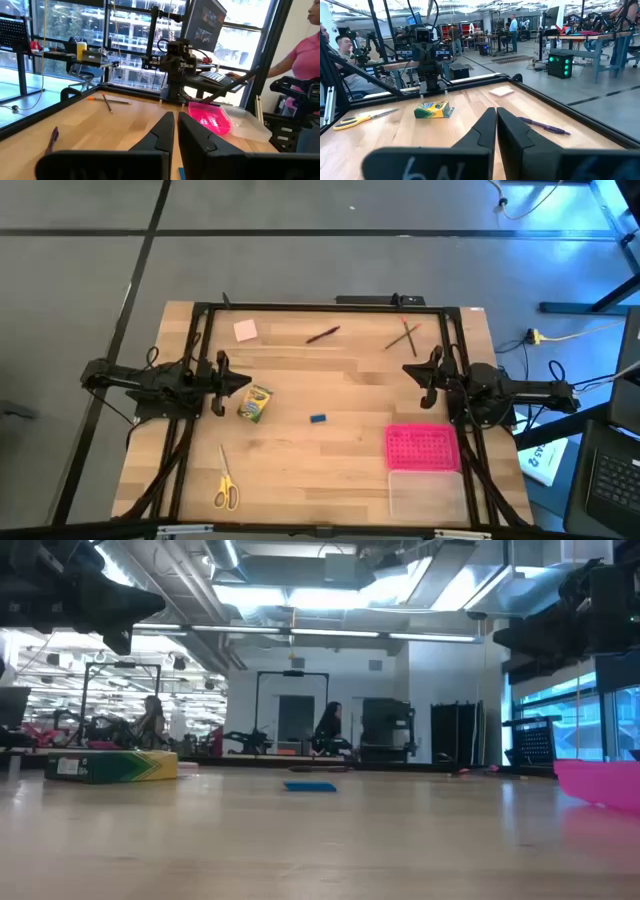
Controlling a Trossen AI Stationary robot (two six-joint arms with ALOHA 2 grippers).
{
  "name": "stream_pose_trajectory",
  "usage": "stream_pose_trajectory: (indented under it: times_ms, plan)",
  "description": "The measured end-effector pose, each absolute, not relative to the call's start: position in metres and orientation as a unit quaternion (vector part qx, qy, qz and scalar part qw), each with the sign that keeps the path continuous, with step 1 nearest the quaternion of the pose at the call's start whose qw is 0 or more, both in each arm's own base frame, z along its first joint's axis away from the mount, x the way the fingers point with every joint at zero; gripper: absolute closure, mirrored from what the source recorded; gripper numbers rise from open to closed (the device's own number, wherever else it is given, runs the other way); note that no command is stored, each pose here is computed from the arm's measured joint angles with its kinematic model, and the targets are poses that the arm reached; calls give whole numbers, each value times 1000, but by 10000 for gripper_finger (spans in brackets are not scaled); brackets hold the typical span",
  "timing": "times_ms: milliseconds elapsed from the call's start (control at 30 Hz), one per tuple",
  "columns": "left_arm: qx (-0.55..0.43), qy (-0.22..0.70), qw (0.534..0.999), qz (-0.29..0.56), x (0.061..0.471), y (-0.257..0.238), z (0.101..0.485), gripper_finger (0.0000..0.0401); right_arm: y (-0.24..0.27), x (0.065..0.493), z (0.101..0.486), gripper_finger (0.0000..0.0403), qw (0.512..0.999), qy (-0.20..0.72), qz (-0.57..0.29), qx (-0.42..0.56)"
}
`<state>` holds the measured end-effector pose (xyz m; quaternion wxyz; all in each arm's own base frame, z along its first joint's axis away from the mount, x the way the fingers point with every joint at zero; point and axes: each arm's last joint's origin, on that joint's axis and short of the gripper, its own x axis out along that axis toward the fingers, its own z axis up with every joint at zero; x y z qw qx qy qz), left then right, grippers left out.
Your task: Pack school essentials
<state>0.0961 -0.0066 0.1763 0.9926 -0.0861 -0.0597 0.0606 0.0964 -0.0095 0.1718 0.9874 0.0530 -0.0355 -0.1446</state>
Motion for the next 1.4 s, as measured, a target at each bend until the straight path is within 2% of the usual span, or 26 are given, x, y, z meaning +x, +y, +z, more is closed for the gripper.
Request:
stream_pose_trajectory:
  times_ms: [1400]
  plan:
    - [-86, -60, 993, 60, 96, -7, 176, 383, -9, 96, 175, 385, 988, -51, -134, 57]
